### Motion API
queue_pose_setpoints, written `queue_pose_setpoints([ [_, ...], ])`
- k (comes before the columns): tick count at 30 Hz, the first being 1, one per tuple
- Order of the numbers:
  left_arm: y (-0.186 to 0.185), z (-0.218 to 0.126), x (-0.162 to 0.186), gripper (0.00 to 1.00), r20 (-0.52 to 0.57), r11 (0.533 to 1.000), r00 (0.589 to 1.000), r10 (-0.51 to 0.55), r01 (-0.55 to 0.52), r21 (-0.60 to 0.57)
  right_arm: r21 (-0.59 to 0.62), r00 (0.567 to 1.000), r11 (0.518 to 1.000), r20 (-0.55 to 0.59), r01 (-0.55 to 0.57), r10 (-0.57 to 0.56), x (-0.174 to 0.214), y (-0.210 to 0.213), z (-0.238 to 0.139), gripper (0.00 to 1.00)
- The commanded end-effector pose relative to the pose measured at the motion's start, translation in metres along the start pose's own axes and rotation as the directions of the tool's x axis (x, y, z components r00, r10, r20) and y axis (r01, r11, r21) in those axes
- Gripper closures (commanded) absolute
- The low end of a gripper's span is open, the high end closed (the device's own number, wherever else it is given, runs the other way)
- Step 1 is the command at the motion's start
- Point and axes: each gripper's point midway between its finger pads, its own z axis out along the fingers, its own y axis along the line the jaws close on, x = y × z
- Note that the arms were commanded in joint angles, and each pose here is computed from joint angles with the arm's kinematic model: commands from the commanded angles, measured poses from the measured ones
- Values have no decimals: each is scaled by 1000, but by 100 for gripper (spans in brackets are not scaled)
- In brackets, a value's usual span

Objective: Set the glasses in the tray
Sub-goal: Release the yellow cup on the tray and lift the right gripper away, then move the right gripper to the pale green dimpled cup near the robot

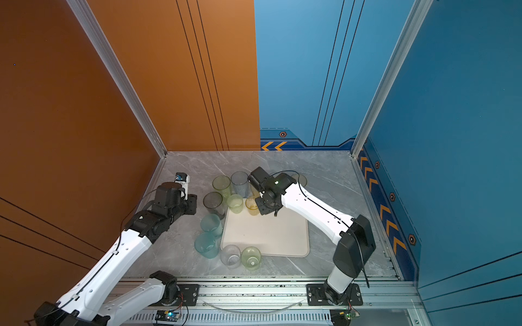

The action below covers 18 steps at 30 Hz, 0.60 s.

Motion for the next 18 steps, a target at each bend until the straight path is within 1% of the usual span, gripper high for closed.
queue_pose_setpoints([
  [1,-4,-3,4,60,-10,1000,1000,6,-6,-4,-66,1000,998,-27,9,-11,25,13,-6,74],
  [6,-24,-8,0,60,-4,998,998,56,-56,16,-137,999,990,-25,37,-41,56,40,-17,75],
  [9,-33,-9,3,60,-18,996,996,91,-90,16,-172,997,984,-56,40,-50,77,53,-18,74],
  [13,-39,-8,4,60,-23,996,997,79,-78,32,-190,995,981,-83,31,-48,96,62,-18,74],
  [18,-44,-9,1,60,-23,996,996,85,-84,44,-215,992,976,-109,37,-61,108,75,-16,75],
])
